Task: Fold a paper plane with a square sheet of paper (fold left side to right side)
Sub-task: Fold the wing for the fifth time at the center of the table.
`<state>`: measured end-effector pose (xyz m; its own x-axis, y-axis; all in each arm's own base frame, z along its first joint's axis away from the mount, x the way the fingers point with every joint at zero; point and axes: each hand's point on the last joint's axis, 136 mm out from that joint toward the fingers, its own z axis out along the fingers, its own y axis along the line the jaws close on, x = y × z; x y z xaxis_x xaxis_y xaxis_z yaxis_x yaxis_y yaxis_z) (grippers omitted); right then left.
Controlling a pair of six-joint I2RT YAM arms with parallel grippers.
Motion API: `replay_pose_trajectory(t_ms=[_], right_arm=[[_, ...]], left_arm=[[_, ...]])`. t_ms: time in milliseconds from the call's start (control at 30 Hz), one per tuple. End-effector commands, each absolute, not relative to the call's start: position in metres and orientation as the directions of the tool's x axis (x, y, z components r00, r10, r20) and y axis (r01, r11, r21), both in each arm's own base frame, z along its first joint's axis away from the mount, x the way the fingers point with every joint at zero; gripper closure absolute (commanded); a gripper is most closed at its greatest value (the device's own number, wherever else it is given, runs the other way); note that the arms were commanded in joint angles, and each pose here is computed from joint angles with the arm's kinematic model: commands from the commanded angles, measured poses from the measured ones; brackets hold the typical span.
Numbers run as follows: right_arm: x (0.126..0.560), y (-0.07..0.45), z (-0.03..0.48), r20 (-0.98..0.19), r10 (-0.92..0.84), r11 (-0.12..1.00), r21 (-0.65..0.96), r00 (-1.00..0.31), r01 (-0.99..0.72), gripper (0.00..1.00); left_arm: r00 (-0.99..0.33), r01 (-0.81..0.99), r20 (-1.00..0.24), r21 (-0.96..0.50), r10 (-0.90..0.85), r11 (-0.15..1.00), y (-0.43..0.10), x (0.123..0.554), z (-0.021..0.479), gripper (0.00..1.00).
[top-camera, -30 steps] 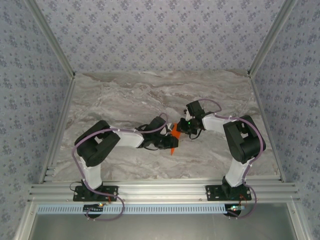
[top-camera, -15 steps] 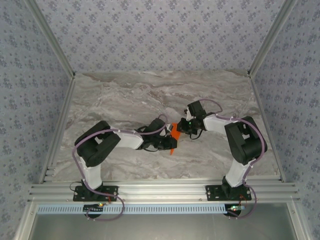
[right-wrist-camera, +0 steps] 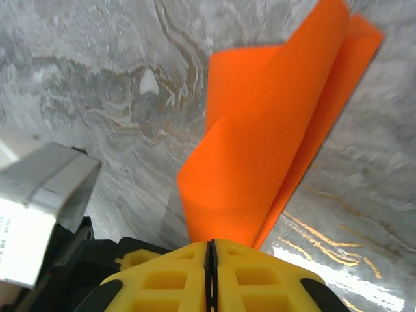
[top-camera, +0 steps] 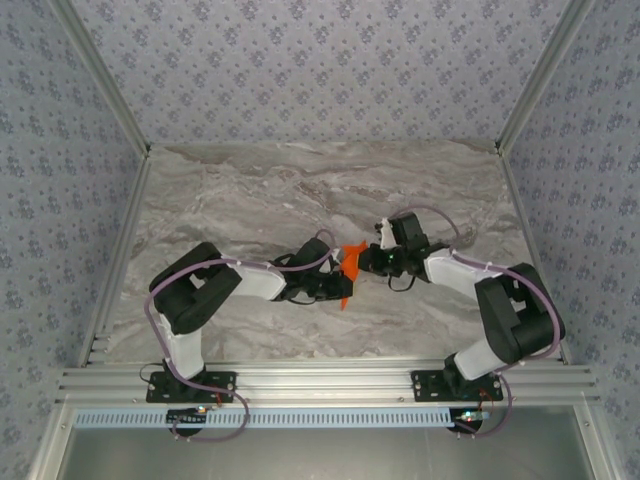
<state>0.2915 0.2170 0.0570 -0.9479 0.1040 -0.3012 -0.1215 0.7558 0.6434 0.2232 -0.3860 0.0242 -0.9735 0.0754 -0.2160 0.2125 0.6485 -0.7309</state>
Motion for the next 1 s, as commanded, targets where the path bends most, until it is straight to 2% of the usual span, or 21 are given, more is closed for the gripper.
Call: replay_pose_trajectory(t_ms=[0, 567, 967], right_arm=[[0.294, 0.231, 0.056, -0.296, 0.091, 0.719, 0.681, -0.951, -0.143, 0.88], [0.316, 0.221, 0.012, -0.256, 0.026, 0.827, 0.548, -0.966, -0.123, 0.87], [0.333, 0.202, 0.004, -0.261, 0.028, 0.858, 0.501, -0.965, -0.111, 0.87]], left_arm=[[-0.988, 0.154, -0.104, -0.659, 0.113, 0.736, -0.365, 0.194, -0.016, 0.86], [-0.99, 0.144, -0.092, -0.648, 0.112, 0.748, -0.361, 0.191, -0.019, 0.87], [-0.99, 0.14, -0.084, -0.646, 0.113, 0.75, -0.359, 0.189, -0.022, 0.88]])
